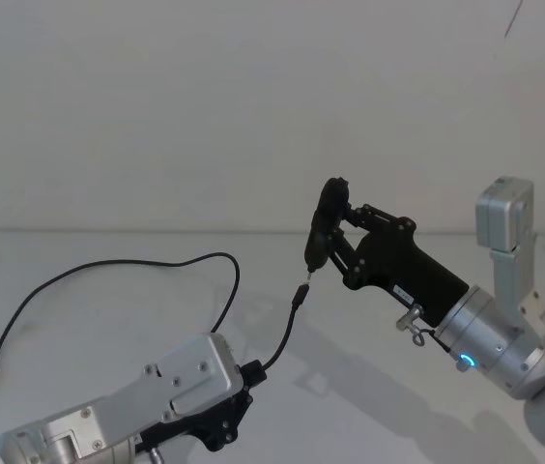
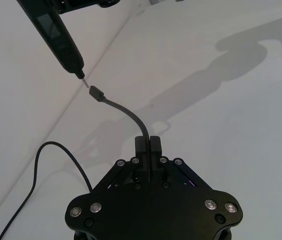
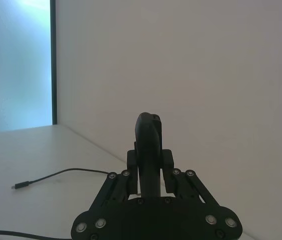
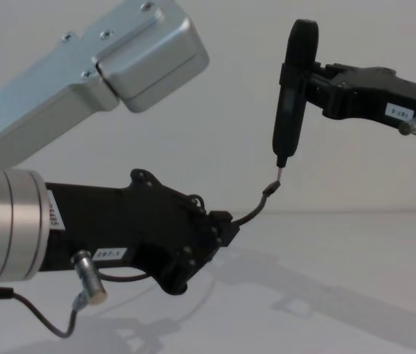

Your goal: Pick up the data cable with the one hand.

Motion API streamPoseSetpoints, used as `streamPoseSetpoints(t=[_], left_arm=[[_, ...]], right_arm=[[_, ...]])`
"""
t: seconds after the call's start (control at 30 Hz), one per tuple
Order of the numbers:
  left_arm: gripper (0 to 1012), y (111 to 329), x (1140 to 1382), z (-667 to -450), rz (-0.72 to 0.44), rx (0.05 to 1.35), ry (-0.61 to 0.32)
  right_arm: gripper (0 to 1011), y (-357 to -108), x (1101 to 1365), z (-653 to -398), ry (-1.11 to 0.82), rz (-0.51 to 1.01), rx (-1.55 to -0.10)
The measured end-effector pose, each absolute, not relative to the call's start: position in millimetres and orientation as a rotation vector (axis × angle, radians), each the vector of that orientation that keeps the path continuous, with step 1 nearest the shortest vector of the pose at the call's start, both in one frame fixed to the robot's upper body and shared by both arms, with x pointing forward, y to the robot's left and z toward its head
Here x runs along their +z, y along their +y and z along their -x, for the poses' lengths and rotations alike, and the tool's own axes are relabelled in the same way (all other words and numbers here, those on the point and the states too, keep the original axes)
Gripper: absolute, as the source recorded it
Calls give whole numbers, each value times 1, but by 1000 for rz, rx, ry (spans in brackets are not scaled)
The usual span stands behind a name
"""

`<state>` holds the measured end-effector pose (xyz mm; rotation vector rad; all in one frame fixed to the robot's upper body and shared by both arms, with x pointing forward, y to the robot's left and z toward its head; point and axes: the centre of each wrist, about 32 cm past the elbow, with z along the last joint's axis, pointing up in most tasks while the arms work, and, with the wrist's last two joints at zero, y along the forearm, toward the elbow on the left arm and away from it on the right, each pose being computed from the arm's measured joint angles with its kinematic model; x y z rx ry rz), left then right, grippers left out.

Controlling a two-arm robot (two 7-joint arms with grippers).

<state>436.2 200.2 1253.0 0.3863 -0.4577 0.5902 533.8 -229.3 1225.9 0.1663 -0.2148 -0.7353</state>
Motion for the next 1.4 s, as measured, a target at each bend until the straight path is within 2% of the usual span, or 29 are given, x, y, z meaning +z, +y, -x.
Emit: streamPoseSetpoints(t=[1.4], left_arm=[[40, 200, 1253, -436, -386, 590, -458]], right_arm=[[283, -231, 1226, -528, -159, -182, -744]])
